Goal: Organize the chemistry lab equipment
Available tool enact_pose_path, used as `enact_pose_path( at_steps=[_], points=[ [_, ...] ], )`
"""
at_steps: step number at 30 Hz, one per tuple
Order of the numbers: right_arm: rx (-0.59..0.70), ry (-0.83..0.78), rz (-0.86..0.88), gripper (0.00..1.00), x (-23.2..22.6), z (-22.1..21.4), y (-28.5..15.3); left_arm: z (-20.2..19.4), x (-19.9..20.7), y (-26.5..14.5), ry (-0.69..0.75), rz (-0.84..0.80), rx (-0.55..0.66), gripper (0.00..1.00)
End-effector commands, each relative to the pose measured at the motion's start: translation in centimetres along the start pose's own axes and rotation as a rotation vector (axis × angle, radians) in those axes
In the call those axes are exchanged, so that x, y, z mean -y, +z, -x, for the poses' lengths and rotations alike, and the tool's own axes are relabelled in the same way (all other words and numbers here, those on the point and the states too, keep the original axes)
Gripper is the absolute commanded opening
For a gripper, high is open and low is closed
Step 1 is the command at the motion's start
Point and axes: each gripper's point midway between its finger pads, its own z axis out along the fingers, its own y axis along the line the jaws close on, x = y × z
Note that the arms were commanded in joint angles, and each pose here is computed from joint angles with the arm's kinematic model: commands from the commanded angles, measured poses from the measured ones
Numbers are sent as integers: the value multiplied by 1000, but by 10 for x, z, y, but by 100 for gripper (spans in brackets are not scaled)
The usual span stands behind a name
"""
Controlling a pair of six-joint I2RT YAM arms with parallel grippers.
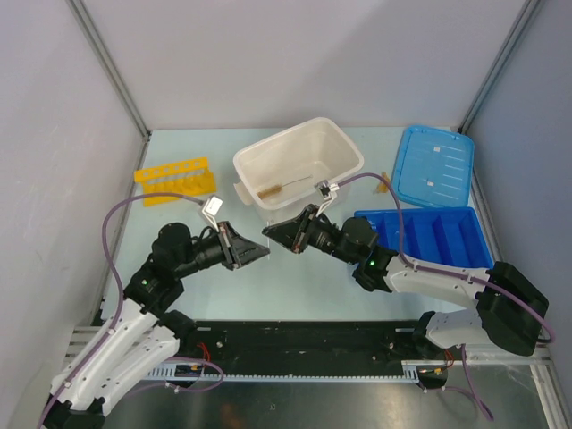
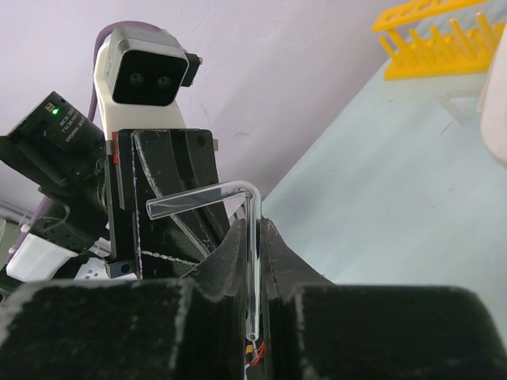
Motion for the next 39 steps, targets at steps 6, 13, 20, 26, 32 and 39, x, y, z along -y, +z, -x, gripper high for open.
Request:
enact_pose_path(
  at_steps=[6, 13, 20, 26, 32, 39],
  points=[
    [32, -9, -18, 2, 6, 15, -3, 5, 0, 6, 41, -19, 23, 41],
    [54, -28, -230, 2, 51, 49, -37, 11, -2, 10, 102, -1, 27, 98],
    [53, -136, -503, 4, 92, 82, -114, 37, -22, 27, 266, 109, 57, 99],
    [23, -204, -813, 5, 133, 85, -184, 79, -55, 27, 438, 328, 163, 99],
    [-34, -210, -1159, 7, 179, 77, -243, 118, -81, 7, 527, 568, 290, 99],
    [-77, -203, -1377, 10, 206, 83, -281, 148, -75, -25, 597, 687, 413, 100]
  ],
)
